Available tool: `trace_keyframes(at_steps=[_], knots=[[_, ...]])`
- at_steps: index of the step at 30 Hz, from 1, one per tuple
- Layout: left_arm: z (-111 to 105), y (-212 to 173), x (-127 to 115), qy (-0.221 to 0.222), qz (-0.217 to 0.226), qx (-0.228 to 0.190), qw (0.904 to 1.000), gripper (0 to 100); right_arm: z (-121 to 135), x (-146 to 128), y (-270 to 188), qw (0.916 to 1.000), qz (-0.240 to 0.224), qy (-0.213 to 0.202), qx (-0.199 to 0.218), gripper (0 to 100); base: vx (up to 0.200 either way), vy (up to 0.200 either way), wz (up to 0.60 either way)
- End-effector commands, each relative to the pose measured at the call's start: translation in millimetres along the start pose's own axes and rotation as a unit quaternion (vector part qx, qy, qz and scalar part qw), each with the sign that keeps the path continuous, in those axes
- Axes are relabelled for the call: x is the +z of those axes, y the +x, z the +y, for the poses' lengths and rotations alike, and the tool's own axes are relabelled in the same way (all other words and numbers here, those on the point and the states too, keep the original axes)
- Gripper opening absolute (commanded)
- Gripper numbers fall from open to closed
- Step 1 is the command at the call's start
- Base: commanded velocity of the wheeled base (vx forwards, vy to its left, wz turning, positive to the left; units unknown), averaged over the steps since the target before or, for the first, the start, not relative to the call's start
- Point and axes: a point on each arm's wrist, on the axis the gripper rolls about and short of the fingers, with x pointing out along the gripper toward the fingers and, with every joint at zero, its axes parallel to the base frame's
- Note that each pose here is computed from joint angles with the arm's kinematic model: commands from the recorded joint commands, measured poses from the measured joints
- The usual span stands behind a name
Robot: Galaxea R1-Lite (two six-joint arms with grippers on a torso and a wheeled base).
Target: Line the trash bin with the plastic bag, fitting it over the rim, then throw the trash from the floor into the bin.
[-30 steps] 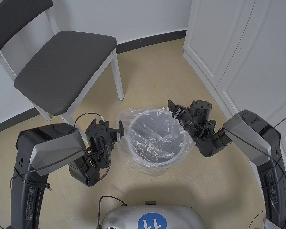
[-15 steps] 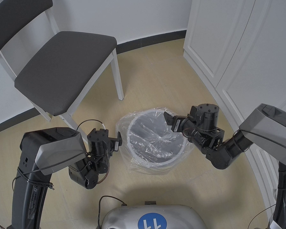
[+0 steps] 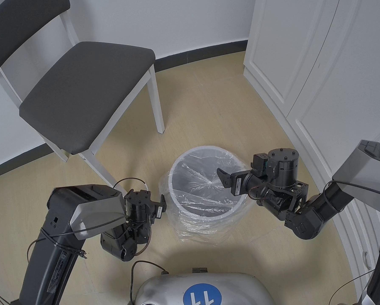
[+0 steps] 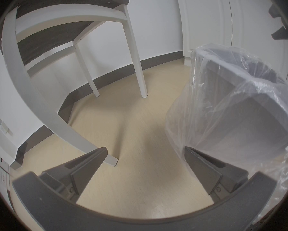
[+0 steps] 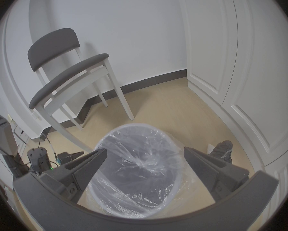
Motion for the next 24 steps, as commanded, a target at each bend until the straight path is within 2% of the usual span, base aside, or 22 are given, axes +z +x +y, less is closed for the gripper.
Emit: trace_keyframes(at_steps=[1,5,6,8,9,10,14,18,23,24], knots=[[3,-1,6,-0.003,-0.006,0.002,1.0,100,0,-5,-2,0.9999,0.01,-0.007,0.0,100,0.0,0.0,0.0],[11,-17,29,-0.005,-0.018,0.0,0.9998,100,0,-16,-1,0.9994,0.027,-0.022,0.001,100,0.0,0.0,0.0],[16,-31,42,-0.005,-0.023,-0.013,0.9996,100,1,-26,2,0.9988,0.039,-0.03,0.002,100,0.0,0.0,0.0],[17,-34,45,-0.004,-0.024,-0.016,0.9996,100,1,-27,2,0.9987,0.041,-0.031,0.002,100,0.0,0.0,0.0],[23,-62,61,0.004,-0.023,-0.052,0.9984,100,1,-36,5,0.9978,0.053,-0.04,0.001,100,0.0,0.0,0.0],[28,-74,66,0.015,-0.02,-0.067,0.9974,100,0,-39,6,0.9973,0.058,-0.044,0.0,100,0.0,0.0,0.0],[39,-97,74,0.047,-0.022,-0.08,0.9954,100,0,-57,13,0.9952,0.079,-0.058,-0.001,100,0.0,0.0,0.0],[29,-108,82,0.044,-0.037,-0.099,0.9934,100,0,-64,15,0.9941,0.087,-0.065,-0.002,100,0.0,0.0,0.0],[14,-118,89,0.038,-0.062,-0.12,0.9901,100,-14,-38,-9,0.9906,0.068,-0.116,-0.024,100,0.0,0.0,0.0],[14,-118,89,0.038,-0.062,-0.12,0.9901,100,-14,-38,-9,0.9906,0.068,-0.116,-0.024,100,0.0,0.0,0.0]])
